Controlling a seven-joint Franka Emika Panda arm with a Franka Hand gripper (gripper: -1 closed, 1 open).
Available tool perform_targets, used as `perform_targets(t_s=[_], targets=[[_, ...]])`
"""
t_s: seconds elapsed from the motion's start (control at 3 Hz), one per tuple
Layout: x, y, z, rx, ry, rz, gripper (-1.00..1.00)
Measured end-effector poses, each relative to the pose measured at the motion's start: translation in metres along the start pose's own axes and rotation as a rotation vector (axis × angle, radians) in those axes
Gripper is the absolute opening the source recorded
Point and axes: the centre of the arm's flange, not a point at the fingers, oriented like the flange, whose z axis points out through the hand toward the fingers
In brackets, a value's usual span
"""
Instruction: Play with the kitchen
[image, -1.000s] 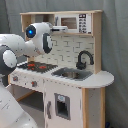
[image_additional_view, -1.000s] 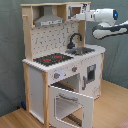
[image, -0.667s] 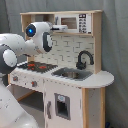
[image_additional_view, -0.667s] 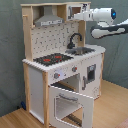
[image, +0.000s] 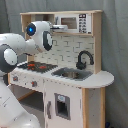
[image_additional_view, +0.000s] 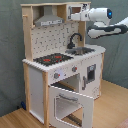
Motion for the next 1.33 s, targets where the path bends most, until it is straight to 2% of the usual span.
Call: perform_targets(t_s=[0.33, 0.67, 1.0, 1.33], targets=[[0.0056, 0.0039, 0.0081, 0.004, 0.003, 0.009, 1.00], [0.0059, 0.0040, 0.0081, 0.004, 0.003, 0.010, -1.00], [0.0134, 0.0096, 0.0077, -0.005, 0.015, 0.012, -1.00], [0.0141, 0.0097, 0.0092, -0.002, 0.014, 0.011, -1.00]])
